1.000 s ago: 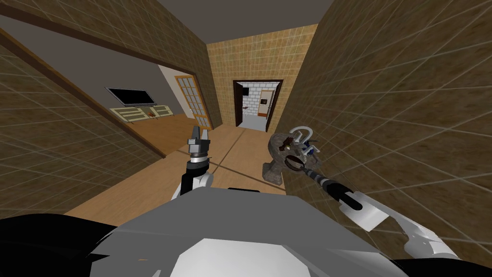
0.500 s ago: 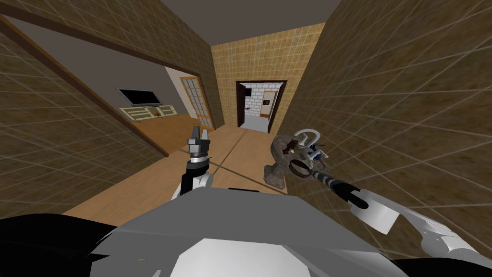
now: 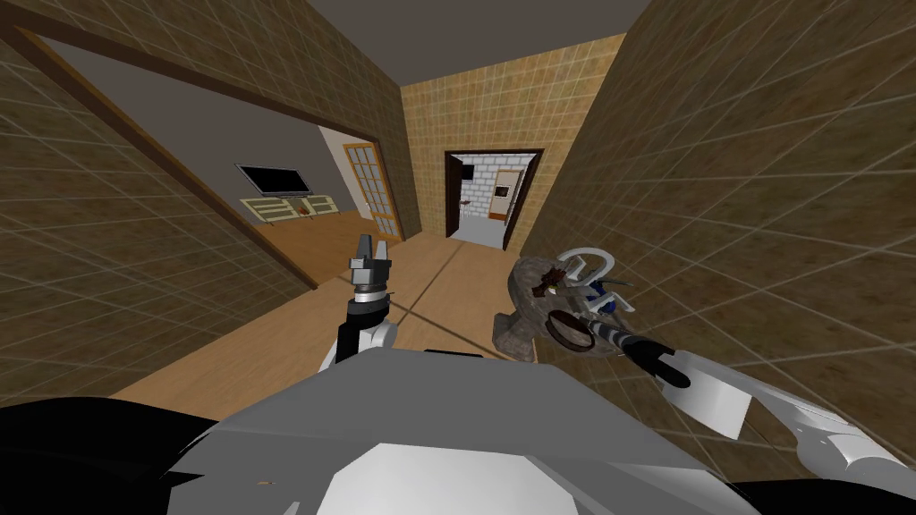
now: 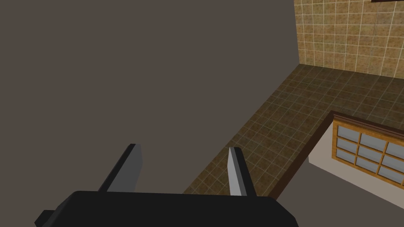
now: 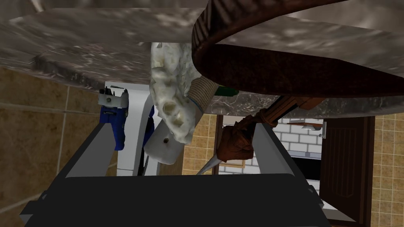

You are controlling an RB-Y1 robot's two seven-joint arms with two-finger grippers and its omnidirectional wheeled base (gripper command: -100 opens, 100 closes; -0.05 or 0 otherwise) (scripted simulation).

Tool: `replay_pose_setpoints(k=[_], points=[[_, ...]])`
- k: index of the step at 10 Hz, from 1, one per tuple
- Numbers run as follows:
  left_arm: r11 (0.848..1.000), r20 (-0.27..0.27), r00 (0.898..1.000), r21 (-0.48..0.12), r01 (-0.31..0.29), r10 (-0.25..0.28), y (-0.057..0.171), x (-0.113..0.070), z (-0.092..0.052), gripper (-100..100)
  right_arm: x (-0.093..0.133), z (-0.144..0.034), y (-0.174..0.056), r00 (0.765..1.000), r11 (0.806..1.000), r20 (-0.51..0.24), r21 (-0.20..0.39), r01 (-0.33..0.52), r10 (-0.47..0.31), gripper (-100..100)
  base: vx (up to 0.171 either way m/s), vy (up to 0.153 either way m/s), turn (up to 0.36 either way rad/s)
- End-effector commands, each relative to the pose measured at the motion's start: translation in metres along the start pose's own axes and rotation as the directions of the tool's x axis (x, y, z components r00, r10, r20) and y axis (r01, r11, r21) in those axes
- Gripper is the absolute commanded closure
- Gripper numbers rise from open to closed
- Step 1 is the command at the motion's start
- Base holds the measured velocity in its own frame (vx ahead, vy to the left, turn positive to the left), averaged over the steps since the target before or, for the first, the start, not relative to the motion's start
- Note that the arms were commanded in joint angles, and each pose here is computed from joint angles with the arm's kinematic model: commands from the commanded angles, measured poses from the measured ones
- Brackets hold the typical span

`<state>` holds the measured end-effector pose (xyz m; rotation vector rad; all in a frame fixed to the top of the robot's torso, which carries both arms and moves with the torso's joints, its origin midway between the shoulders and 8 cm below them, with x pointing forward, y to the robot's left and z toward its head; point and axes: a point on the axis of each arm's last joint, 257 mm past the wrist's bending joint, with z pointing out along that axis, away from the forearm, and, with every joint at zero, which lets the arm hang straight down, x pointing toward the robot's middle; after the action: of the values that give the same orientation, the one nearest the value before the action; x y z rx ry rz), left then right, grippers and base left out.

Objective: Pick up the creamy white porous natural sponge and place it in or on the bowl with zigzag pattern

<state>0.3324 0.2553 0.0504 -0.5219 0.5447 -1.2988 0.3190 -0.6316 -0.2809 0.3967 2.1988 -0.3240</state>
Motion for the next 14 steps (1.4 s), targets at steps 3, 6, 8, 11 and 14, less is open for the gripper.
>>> replay_pose_setpoints(k=[3, 6, 8, 11, 14], points=[[1.0, 0.0, 1.0, 0.0, 0.0, 0.0, 0.0, 0.0, 0.0, 0, 0.009, 0.005, -0.01, 1.0, 1.0, 0.004, 0.017, -0.013, 0.013, -100, 0.028, -0.018, 0.065], [1.0, 0.0, 1.0, 0.0, 0.0, 0.0, 0.0, 0.0, 0.0, 0, 0.008, 0.005, -0.007, 1.0, 1.0, 0.003, 0.013, -0.01, 0.01, 100, 0.008, -0.01, 0.001], [1.0, 0.0, 1.0, 0.0, 0.0, 0.0, 0.0, 0.0, 0.0, 0, 0.007, 0.005, -0.01, 1.0, 1.0, 0.005, 0.019, -0.008, 0.008, 100, 0.0, 0.0, 0.0], [1.0, 0.0, 1.0, 0.0, 0.0, 0.0, 0.0, 0.0, 0.0, 0, 0.003, 0.002, -0.003, 1.0, 1.0, 0.002, 0.005, -0.004, 0.004, 100, -0.006, 0.006, -0.024], [1.0, 0.0, 1.0, 0.0, 0.0, 0.0, 0.0, 0.0, 0.0, 0, -0.003, 0.002, -0.004, 1.0, 1.0, 0.006, 0.008, 0.001, -0.001, 0, -0.014, 0.012, -0.03]])
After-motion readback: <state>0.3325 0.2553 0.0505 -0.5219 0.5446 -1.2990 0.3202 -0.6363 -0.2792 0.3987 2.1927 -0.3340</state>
